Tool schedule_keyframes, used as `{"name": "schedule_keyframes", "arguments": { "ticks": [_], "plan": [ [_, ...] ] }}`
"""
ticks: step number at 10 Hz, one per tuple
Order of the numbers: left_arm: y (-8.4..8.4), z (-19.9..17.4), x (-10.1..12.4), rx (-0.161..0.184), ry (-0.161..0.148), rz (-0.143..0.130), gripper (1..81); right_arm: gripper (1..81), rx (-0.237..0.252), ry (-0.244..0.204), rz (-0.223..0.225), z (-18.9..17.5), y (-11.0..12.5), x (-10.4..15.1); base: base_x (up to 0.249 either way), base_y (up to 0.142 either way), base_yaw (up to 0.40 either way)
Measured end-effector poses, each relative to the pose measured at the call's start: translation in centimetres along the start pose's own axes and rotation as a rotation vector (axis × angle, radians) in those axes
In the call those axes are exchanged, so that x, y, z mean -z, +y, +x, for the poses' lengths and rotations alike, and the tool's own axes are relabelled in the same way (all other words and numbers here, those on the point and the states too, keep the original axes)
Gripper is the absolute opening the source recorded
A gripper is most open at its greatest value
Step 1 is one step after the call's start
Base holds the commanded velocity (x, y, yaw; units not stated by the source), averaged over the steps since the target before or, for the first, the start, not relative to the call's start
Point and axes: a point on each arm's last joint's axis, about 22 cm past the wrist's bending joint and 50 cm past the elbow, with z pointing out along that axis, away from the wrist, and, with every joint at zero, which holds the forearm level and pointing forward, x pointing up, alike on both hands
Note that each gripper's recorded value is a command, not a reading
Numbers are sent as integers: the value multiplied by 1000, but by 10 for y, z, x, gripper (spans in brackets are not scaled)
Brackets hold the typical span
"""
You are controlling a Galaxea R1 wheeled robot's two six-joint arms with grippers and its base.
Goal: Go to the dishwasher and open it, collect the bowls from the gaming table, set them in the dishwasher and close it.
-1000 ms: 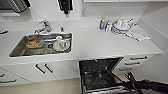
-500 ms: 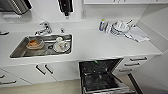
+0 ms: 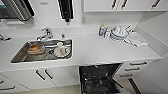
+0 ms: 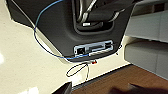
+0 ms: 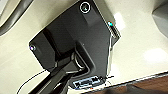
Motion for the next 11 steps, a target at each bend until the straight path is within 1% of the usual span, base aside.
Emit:
{"name": "schedule_keyframes", "arguments": {
  "ticks": [2,4,5,6,7,9,10,11],
  "plan": [
    [-4,23,-2,-12,26,4,811,811,-4,20,17,2,-9,-27,0,0,0],
    [-12,42,-4,-24,45,14,811,811,-18,63,20,16,-13,-49,0,0,0],
    [-15,51,-6,-33,52,20,811,811,-34,87,23,27,-16,-58,0,0,0],
    [-17,61,-7,-38,62,22,811,811,-64,101,25,37,-21,-65,0,0,0],
    [-21,72,-10,-44,66,30,811,811,-110,125,36,54,-27,-70,0,0,0],
    [-29,92,-14,-56,84,39,811,811,-247,174,60,94,-38,-73,0,0,0],
    [-32,101,-16,-60,92,42,811,811,-320,192,88,115,-50,-72,0,0,0],
    [-35,108,-19,-64,99,44,811,811,-386,214,126,137,-66,-69,0,0,0]
  ]
}}
